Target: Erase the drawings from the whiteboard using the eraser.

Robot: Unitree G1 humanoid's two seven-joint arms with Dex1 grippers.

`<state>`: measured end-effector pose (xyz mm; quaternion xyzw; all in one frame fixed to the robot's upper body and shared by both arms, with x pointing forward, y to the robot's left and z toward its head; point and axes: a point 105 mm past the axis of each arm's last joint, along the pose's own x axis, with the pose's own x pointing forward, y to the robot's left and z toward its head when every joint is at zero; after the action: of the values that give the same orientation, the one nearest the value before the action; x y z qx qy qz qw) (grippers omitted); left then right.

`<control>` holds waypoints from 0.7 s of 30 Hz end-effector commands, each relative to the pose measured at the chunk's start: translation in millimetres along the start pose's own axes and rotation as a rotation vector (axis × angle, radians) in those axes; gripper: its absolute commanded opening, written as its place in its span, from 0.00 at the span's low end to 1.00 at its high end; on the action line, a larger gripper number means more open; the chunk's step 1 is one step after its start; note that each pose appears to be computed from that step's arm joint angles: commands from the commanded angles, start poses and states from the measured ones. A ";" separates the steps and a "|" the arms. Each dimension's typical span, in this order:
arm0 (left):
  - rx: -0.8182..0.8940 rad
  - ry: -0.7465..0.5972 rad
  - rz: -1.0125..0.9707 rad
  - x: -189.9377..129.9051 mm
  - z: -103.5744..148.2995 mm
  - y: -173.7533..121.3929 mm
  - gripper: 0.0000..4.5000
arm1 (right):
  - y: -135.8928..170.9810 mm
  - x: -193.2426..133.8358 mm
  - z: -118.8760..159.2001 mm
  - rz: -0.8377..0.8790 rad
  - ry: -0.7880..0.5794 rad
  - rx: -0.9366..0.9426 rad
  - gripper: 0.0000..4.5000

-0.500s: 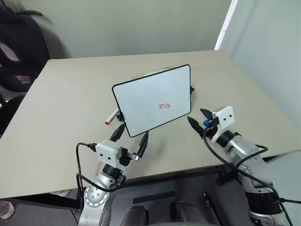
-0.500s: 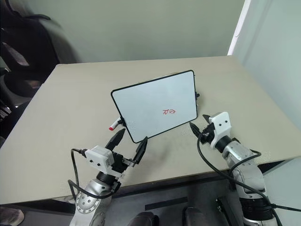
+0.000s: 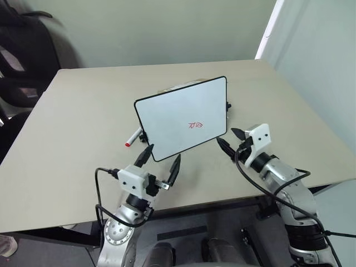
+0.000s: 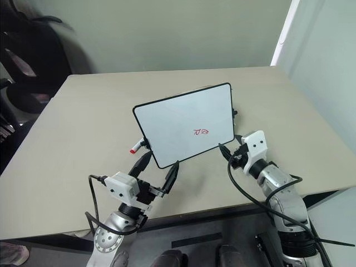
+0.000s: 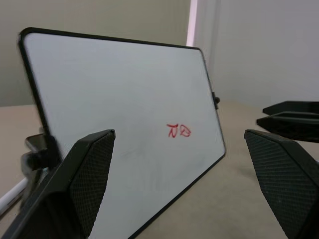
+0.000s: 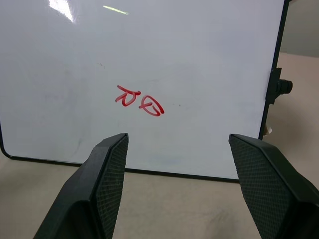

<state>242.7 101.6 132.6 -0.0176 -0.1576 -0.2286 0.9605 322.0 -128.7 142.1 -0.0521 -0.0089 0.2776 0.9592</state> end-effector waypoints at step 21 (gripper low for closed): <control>-0.016 0.056 0.020 2.4 -23.1 5.1 1.00 | -60.3 -34.4 -9.1 -0.099 0.265 0.099 0.76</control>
<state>252.7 101.5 103.0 -0.0163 -0.1093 -0.2191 0.9694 323.6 -196.6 130.0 -0.0285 0.1391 0.2175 0.9657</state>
